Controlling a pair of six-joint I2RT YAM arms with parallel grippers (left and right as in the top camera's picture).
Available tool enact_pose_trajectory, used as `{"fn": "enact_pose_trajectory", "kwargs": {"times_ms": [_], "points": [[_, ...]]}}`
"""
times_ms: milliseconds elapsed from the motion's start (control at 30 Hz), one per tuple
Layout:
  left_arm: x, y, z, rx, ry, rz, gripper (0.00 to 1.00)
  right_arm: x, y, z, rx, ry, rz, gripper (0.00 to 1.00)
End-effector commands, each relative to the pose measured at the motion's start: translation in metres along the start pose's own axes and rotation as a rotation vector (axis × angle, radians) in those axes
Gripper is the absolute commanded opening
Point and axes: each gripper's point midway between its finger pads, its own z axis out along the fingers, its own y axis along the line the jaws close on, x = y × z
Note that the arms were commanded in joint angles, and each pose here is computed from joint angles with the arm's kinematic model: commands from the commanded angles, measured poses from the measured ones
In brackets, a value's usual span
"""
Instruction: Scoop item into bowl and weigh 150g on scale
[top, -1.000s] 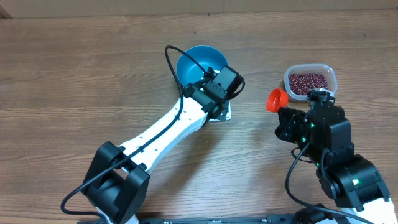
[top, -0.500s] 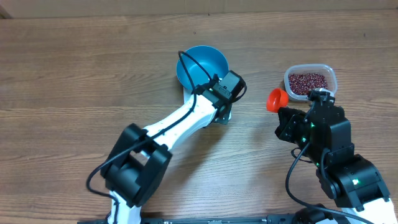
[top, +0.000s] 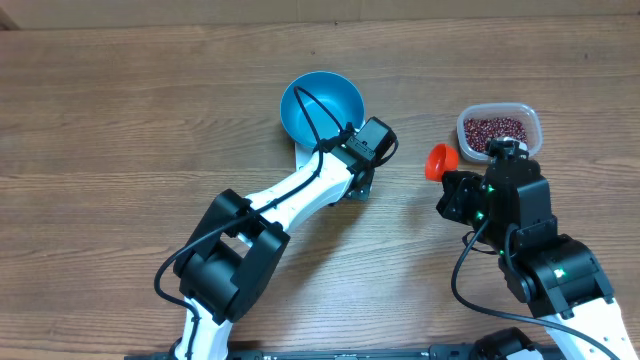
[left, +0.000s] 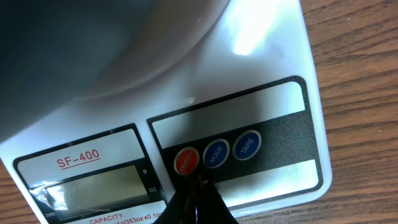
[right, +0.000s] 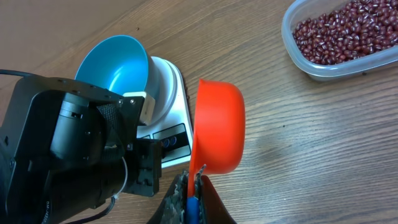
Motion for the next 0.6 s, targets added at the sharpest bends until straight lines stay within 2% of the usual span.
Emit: {"fn": "enact_pose_trajectory", "kwargs": {"times_ms": [0, 567], "points": [[0.0077, 0.0013, 0.0119, -0.015, 0.027, 0.029, 0.04, -0.0148, 0.0101, -0.0094, -0.03, -0.042, 0.002, 0.04], [0.0077, 0.0021, 0.0047, -0.014, 0.026, 0.031, 0.04, -0.0149, 0.0102, -0.0096, -0.031, -0.043, 0.002, 0.04]]}}
